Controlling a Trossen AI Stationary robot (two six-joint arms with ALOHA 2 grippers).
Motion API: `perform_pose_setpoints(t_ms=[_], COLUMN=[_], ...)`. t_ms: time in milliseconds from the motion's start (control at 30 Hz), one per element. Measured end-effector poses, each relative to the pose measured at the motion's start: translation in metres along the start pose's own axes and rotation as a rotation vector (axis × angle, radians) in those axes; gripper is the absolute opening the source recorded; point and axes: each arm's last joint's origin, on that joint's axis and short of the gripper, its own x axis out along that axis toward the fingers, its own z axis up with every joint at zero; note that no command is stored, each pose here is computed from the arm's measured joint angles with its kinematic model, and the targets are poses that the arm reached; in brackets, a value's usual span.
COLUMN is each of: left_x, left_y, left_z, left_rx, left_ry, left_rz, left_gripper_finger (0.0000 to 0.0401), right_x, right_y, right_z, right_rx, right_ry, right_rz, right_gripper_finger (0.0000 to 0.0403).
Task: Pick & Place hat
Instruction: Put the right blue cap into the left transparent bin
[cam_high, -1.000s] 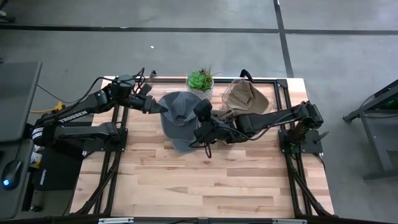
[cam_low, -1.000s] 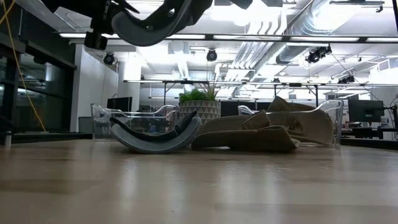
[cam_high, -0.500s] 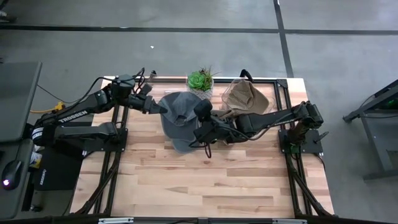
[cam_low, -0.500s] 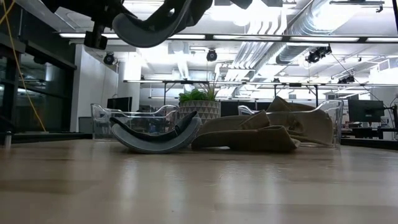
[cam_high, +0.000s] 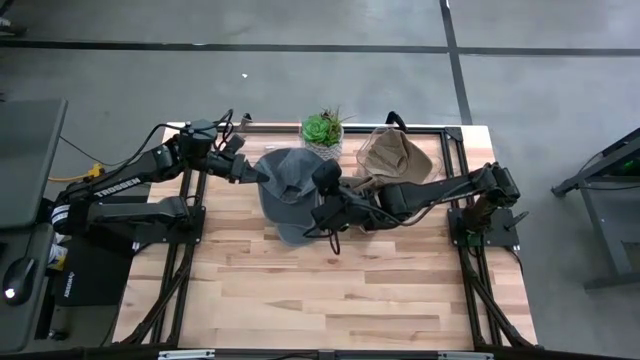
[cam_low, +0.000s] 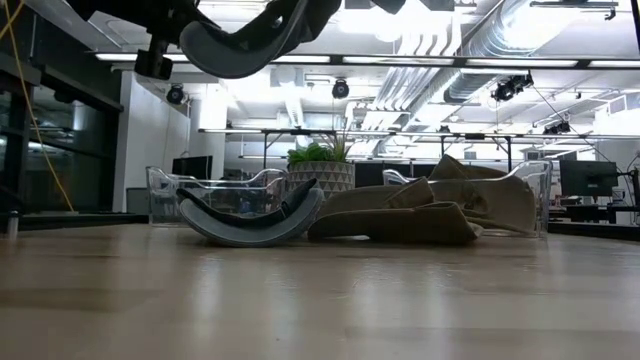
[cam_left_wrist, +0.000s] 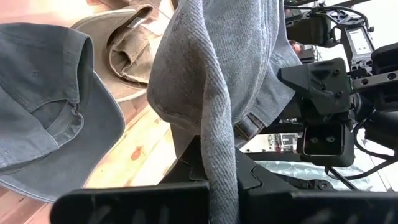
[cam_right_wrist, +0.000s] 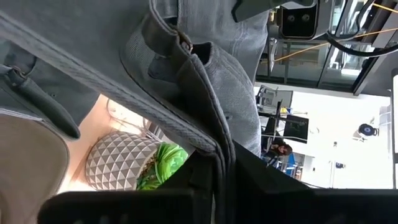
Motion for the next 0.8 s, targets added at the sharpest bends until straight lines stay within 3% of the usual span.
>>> perform_pose_setpoints(t_ms=[300,800], left_x=[0.0000,0.0000], left_y=[0.0000,0.0000], left_z=[0.0000,-0.0002], left_rx=[0.000,-0.001], left_ry=[0.001,0.006], left_rz=[0.000,-0.003], left_gripper_finger=[0.0000,0.0000], right_x=[-0.0008,-0.0013], right_y=[0.0003,0.0025], right_z=[0.0005,-0.0038], right_rx=[0.134,0.429], right_ry=[0.003,0.086], right_rz=[-0.003,-0.048], right_gripper_finger=[0.0052,0.0154])
